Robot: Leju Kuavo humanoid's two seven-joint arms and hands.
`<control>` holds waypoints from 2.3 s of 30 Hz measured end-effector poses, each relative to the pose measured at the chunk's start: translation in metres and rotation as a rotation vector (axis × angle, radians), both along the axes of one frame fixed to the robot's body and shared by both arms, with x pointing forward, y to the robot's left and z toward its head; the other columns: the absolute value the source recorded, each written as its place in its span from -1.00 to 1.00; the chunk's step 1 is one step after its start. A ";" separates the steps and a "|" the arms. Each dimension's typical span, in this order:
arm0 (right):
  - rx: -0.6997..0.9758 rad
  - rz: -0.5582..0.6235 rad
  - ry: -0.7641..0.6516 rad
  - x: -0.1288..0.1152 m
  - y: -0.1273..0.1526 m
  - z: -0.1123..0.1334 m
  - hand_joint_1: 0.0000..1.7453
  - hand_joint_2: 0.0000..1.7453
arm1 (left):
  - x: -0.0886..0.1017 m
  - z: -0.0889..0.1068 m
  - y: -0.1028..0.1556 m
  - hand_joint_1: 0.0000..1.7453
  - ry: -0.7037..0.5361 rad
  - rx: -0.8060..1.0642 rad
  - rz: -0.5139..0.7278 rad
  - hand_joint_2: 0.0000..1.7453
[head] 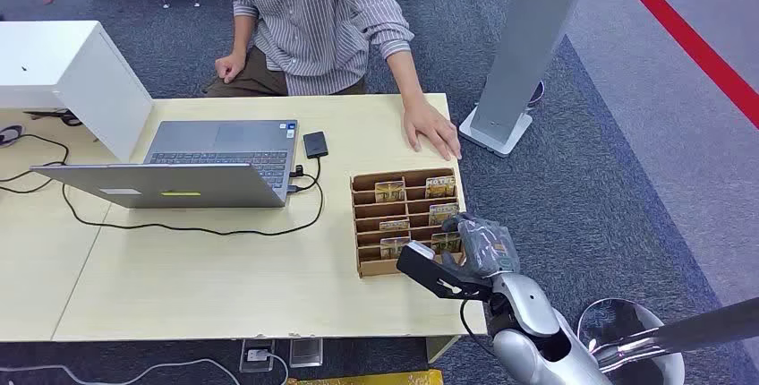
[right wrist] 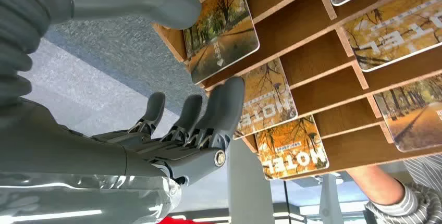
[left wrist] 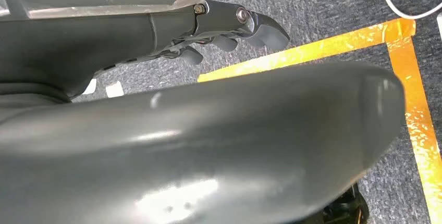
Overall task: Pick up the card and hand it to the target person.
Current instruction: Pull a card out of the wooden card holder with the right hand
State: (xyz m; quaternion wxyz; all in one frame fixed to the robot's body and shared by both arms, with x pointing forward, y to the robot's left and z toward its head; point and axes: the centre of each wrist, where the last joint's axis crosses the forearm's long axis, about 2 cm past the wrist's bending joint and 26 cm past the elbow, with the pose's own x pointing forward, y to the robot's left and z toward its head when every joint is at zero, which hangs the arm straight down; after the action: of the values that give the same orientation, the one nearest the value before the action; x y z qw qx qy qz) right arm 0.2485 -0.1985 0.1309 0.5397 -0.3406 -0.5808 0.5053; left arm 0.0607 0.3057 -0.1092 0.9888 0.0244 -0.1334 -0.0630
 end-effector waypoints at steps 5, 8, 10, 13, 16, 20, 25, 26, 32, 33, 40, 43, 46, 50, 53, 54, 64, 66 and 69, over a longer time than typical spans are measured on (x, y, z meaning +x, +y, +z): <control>-0.001 -0.003 0.008 0.000 0.001 -0.002 -0.13 1.00 | 0.000 0.000 0.001 -1.00 0.000 0.002 -0.005 -1.00; -0.004 -0.004 0.013 0.001 0.001 -0.003 -0.11 1.00 | 0.000 0.000 0.002 -1.00 -0.001 0.003 -0.007 -1.00; -0.005 -0.005 0.013 0.001 0.001 -0.004 -0.06 1.00 | 0.000 0.000 0.002 -1.00 -0.003 0.003 -0.007 -1.00; -0.006 -0.006 0.014 0.001 0.001 -0.004 0.01 1.00 | 0.000 0.000 0.002 -1.00 -0.007 0.003 -0.008 -1.00; -0.005 -0.008 0.012 0.001 0.001 -0.004 0.23 1.00 | 0.000 0.000 0.003 -1.00 -0.009 0.004 -0.008 -1.00; -0.006 -0.010 0.014 0.001 0.000 -0.005 0.55 1.00 | 0.000 0.000 0.004 -1.00 -0.010 0.006 -0.008 -1.00; -0.007 -0.011 0.009 0.001 0.000 -0.005 0.60 1.00 | 0.000 0.000 0.004 -1.00 -0.010 0.008 -0.007 -1.00; -0.007 -0.011 0.009 0.001 0.000 -0.005 0.62 1.00 | 0.000 0.000 0.004 -1.00 -0.011 0.008 -0.007 -1.00; -0.008 -0.011 0.005 0.001 0.001 -0.004 0.75 1.00 | 0.000 0.000 0.005 -1.00 -0.010 0.008 -0.004 -1.00; -0.008 -0.011 0.005 0.001 0.001 -0.004 0.78 1.00 | 0.000 0.000 0.005 -1.00 -0.010 0.008 -0.003 -1.00; -0.006 -0.012 0.004 0.002 0.001 -0.004 1.00 1.00 | 0.000 0.000 0.006 -1.00 -0.022 0.013 -0.004 -1.00; -0.004 -0.012 0.004 0.002 0.001 -0.004 1.00 1.00 | 0.000 0.000 0.007 -1.00 -0.030 0.019 -0.002 -1.00; -0.003 -0.012 0.004 0.002 0.001 -0.004 0.98 1.00 | 0.000 0.000 0.007 -1.00 -0.035 0.028 0.001 -1.00; 0.001 -0.013 0.004 0.002 0.001 -0.004 0.98 1.00 | 0.000 0.000 0.009 -1.00 -0.030 0.038 0.019 -1.00; 0.006 -0.013 0.001 0.002 0.001 -0.004 0.98 1.00 | 0.000 0.000 0.009 -1.00 -0.030 0.036 0.035 -1.00; 0.008 -0.012 -0.001 0.002 0.001 -0.003 0.98 1.00 | 0.000 0.000 0.009 -1.00 -0.033 0.032 0.037 -1.00; 0.166 -0.013 0.006 0.010 -0.007 0.022 0.98 1.00 | -0.001 0.000 0.010 -1.00 -0.026 0.019 0.042 -1.00; 0.224 -0.003 0.005 0.013 -0.013 0.035 0.98 1.00 | -0.001 0.000 0.011 -1.00 -0.025 0.019 0.045 -1.00; 0.279 0.014 -0.021 0.017 -0.022 0.057 0.98 1.00 | -0.001 0.000 0.012 -1.00 -0.022 0.021 0.050 -1.00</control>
State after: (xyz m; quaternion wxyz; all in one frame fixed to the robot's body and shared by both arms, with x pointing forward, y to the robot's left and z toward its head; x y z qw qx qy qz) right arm 0.2658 -0.2206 0.1882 0.5724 -0.2633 -0.6533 0.4198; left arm 0.0599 0.3180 -0.1088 0.9882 0.0387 -0.1431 -0.0392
